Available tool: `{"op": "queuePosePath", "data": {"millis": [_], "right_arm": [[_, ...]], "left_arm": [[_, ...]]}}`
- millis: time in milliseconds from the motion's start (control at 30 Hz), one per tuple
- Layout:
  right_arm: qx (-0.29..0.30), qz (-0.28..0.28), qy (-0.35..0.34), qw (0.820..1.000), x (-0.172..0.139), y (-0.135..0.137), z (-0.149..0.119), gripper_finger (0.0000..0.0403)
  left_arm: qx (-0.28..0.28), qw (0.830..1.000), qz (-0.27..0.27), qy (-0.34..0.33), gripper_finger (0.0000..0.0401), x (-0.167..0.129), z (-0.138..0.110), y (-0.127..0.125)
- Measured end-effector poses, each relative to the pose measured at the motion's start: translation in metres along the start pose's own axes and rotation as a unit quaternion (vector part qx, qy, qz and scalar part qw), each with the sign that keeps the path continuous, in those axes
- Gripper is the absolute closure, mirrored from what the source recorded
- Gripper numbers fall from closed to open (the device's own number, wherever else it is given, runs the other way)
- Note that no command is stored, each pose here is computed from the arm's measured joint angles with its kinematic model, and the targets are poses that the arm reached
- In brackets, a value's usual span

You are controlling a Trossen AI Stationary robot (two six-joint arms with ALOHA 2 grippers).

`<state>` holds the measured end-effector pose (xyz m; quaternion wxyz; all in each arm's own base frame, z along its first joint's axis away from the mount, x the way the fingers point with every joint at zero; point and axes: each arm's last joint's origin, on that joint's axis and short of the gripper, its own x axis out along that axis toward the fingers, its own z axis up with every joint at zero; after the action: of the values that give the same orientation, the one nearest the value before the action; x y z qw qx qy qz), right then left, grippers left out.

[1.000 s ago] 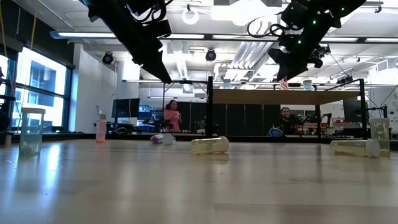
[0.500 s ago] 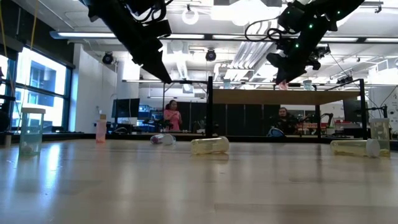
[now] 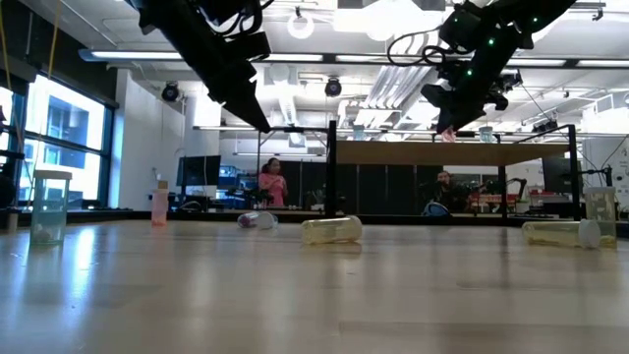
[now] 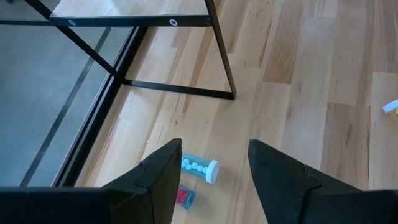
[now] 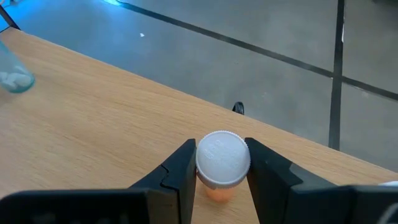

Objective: Pick and place medicine bottles onto shelf by color
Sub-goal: Put the right pink medicine bottle on the shelf

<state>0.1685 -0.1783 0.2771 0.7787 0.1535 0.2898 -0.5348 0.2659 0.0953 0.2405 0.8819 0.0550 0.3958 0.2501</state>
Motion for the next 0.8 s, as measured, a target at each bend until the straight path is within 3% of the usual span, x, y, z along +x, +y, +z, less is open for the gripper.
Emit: {"op": "queuePosePath", "data": {"millis": [433,800], "right_arm": [[-0.002,0.002,0.009,1.0,0.0013,0.0001,-0.0024,0.0227],[0.005,0.003,-0.01,1.0,-0.0074,-0.0027,0.0006,0.0222]], "left_arm": [[0.0,1.0,0.0,0.0,0.0227,0.0,0.0,0.0],[0.0,1.0,0.0,0.0,0.0227,0.0,0.0,-0.0001]]}}
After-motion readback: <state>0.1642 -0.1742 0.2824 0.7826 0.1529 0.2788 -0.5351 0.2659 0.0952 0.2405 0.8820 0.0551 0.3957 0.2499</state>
